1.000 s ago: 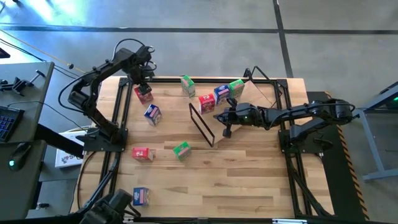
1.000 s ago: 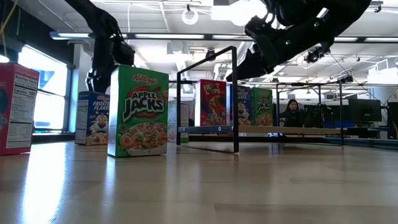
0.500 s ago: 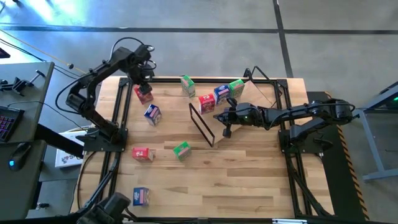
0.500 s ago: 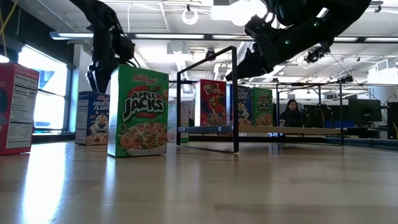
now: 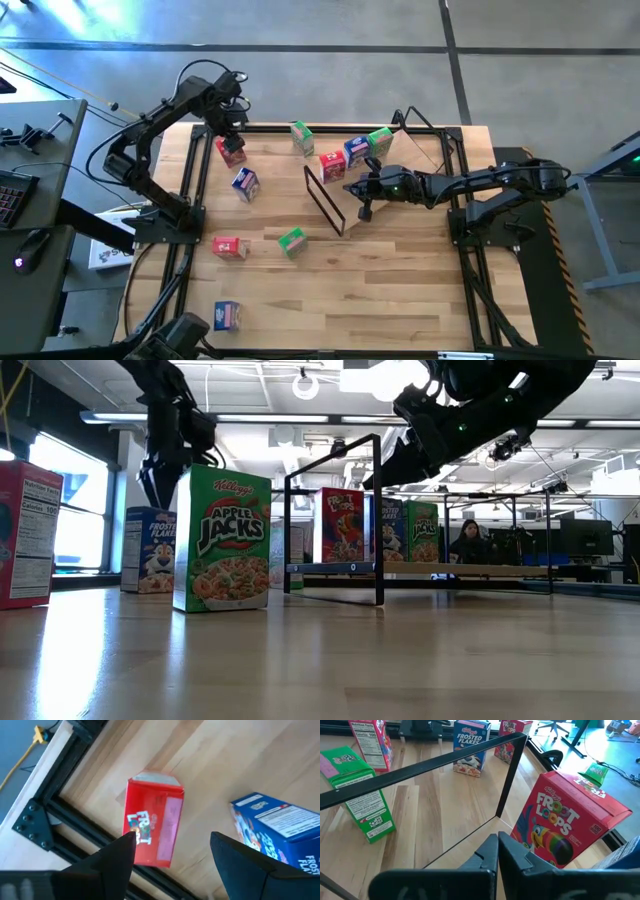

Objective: Stack cereal on shelf
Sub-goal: Put the top red cereal box on the shelf aligned with the other red cereal box

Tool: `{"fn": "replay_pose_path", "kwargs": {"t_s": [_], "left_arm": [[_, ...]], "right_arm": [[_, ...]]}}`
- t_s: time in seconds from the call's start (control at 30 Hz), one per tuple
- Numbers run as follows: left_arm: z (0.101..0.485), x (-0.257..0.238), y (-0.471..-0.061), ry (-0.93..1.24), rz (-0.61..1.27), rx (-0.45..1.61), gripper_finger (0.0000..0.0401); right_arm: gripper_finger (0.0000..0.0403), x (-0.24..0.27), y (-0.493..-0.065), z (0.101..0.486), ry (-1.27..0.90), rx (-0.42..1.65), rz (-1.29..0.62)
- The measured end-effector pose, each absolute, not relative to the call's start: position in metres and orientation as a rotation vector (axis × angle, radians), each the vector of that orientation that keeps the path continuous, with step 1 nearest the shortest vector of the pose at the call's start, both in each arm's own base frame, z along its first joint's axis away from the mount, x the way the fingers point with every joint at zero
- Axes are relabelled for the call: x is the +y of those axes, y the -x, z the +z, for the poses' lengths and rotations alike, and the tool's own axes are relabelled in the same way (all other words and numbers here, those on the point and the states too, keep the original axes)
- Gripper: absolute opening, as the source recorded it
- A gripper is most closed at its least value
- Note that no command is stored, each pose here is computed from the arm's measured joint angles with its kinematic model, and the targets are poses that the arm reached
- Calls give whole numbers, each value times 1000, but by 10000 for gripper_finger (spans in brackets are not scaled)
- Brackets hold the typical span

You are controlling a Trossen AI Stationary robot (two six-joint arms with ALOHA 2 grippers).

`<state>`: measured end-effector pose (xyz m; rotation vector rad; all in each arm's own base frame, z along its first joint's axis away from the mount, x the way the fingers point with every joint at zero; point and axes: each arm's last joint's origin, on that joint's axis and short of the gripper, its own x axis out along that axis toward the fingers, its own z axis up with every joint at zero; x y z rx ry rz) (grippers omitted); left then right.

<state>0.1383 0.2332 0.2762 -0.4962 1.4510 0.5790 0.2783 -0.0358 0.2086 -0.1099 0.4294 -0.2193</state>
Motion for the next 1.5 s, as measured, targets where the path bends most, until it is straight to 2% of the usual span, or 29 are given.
{"fn": "replay_pose_path", "kwargs": {"t_s": [0.13,0.4,0.53,0.77,1.0,1.3,1.5], "left_arm": [[276,233,-139,508,561,1433,259],[277,236,-140,476,595,1427,338],[277,235,-140,499,604,1424,351],[277,235,-140,501,635,1407,350],[255,233,-138,425,623,1514,349],[241,234,-138,403,634,1502,347],[230,230,-136,431,618,1521,307]], "right_arm": [[0,-36,-278,209,110,429,-219],[0,-36,-278,209,103,429,-221],[0,-36,-278,209,103,429,-221],[0,-36,-278,208,105,437,-220],[0,-36,-278,208,105,440,-219],[0,-36,-278,208,105,440,-218],[0,-36,-278,208,103,440,-218]]}}
